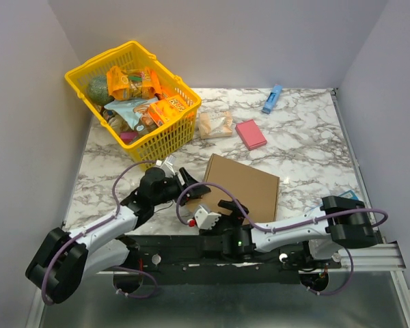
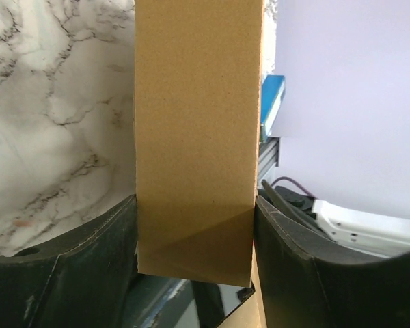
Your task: Fold the paper box
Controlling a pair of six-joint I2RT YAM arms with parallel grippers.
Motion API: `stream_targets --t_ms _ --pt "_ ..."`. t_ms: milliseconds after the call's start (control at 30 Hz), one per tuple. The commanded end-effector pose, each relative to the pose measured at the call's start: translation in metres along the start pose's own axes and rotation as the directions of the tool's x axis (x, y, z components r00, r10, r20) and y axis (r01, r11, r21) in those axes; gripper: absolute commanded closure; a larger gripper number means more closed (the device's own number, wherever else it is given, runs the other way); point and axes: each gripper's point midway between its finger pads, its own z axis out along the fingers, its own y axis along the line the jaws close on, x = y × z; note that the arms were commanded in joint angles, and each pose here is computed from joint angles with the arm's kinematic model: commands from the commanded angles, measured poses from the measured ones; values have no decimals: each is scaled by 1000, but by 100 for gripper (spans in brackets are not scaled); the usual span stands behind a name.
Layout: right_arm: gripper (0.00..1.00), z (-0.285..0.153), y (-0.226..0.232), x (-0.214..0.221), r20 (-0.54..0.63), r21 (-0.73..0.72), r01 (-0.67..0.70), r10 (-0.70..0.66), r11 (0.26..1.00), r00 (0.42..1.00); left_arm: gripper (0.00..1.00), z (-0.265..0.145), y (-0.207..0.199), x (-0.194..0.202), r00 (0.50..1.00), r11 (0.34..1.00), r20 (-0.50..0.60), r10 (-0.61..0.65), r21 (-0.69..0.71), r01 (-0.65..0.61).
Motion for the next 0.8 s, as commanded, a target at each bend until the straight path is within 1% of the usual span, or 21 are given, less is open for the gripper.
stream_targets --t_ms 0,33,67,100,133,167,200,267,300,367,400,467,500,600,667,700,767 --pt "0 -2 -21 1 -25 201 -12 18 980 1000 84 -10 -25 -6 995 993 28 -99 70 97" --pt "0 1 -19 7 -22 261 -66 74 963 997 84 -12 -23 -5 993 992 26 -115 62 113" --pt "0 -1 -23 -3 -6 295 -125 133 947 991 84 -13 -23 -4 992 990 27 -125 61 123" --pt "0 -13 -49 13 -86 357 19 13 934 996 85 -17 -27 -4 991 989 30 -128 73 125" --pt "0 -13 -52 12 21 420 -205 217 884 976 85 -18 -23 -2 989 988 23 -146 51 144" --pt "0 -11 -49 10 -37 439 -62 87 896 996 85 -20 -24 0 988 987 16 -153 50 152" --pt "0 -8 -45 12 -51 443 -15 43 897 998 85 -24 -28 0 988 986 13 -154 60 153" --pt "0 -3 -40 11 -45 452 16 5 892 999 85 -27 -28 6 984 983 -14 -176 48 177" --pt "0 -3 -41 11 -40 454 16 3 891 999 86 -29 -31 7 984 983 -23 -175 54 176" --pt "0 -5 -47 5 -5 459 -10 14 889 1000 86 -33 -27 12 983 983 -40 -180 21 181" --pt "3 -8 -53 3 18 459 -39 34 888 999 86 -36 -31 13 983 983 -49 -180 23 181" --pt "4 -10 -62 -1 52 465 -59 39 883 998 86 -38 -30 18 977 979 -68 -201 12 202" --pt "8 -10 -68 -2 61 471 -71 48 879 997 86 -40 -32 19 976 978 -78 -204 15 206" --pt "16 -11 -74 -5 93 484 -55 11 873 996 86 -41 -39 19 980 983 -91 -179 20 182" --pt "21 -12 -77 -11 111 494 -30 -29 869 993 86 -41 -36 20 979 984 -100 -177 -8 178" --pt "26 -11 -78 -12 115 498 -22 -41 867 992 86 -41 -38 20 979 984 -103 -176 -8 176" --pt "32 -11 -79 -15 128 507 -4 -71 862 989 86 -40 -43 20 978 983 -109 -179 10 181"
